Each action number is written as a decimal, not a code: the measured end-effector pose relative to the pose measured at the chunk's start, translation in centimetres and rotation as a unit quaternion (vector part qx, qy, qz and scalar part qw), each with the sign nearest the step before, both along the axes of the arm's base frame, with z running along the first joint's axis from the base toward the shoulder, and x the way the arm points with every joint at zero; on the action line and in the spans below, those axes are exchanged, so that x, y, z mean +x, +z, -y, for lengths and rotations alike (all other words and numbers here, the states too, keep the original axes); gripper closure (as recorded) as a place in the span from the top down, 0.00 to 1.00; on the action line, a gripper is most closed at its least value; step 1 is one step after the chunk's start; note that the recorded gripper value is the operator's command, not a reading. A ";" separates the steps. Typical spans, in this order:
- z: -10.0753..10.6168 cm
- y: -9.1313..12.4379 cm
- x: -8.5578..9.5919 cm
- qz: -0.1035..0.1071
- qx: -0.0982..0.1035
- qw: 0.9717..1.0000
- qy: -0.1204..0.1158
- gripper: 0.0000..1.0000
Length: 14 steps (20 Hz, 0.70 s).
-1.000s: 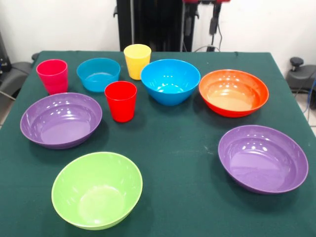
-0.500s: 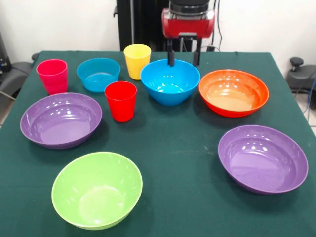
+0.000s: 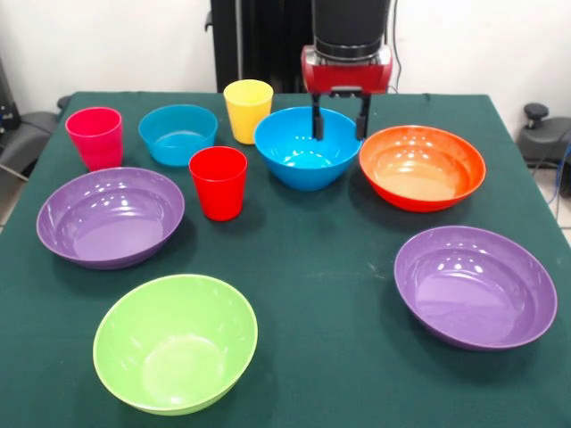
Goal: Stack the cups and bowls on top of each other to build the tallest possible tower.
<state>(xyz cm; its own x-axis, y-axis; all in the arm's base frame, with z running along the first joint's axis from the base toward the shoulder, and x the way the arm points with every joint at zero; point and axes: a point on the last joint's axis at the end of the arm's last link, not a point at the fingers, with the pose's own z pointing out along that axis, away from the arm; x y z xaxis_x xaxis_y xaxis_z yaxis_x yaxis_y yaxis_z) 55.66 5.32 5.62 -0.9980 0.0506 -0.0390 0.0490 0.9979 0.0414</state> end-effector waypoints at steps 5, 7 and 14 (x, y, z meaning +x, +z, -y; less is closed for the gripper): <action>-1.3 -1.3 -0.7 -0.011 0.001 1.000 0.016 1.00; -1.7 -1.6 -1.0 -0.015 0.002 1.000 0.020 1.00; -2.6 -1.9 -1.3 -0.018 0.002 0.999 0.027 1.00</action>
<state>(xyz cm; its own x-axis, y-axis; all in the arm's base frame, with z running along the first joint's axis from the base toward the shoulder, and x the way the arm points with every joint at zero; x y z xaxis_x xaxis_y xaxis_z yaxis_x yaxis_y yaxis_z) 54.38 7.93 3.77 -1.0000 -0.0041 -0.0031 -0.0042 0.9990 0.0442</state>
